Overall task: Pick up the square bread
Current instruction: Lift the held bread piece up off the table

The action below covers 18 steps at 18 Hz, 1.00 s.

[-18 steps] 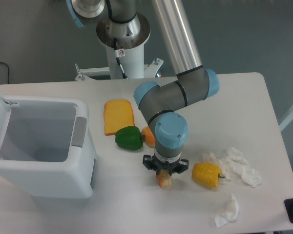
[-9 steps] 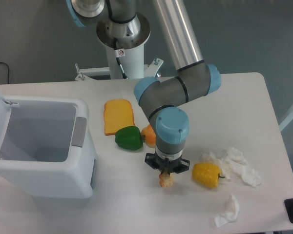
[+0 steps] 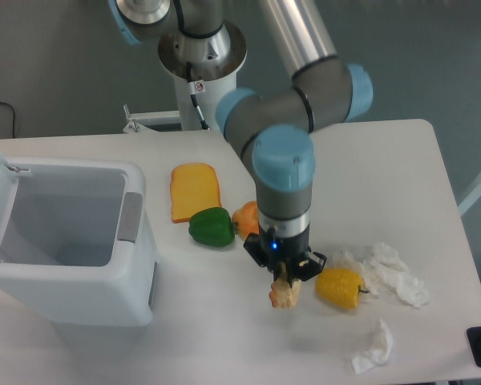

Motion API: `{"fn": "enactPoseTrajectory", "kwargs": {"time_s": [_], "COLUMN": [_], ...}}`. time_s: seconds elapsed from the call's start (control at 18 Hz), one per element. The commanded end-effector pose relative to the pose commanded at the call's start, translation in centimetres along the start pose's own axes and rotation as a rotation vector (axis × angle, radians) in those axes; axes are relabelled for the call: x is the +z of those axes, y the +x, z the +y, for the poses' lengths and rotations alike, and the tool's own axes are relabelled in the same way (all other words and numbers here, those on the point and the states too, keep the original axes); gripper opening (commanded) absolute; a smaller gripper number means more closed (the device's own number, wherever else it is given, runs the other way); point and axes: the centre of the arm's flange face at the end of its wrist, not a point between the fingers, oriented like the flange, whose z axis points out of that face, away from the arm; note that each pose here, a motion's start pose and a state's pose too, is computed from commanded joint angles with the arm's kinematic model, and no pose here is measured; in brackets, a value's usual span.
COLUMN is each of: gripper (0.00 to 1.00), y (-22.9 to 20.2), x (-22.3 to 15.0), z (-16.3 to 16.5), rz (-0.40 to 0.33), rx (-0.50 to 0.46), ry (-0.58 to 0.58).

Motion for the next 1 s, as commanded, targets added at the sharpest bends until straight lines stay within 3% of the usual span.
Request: {"fn": "enactPoseTrajectory", "kwargs": {"time_s": [0.28,1.0], "gripper": [0.33,0.33], "y": [-1.8,-1.3], "x": [-1.9,-3.0], "z": [2.0,4.6], "rz": [-0.026,0.031], "rx": [0.016,0.156], "ry": [0.008,0.014]}}
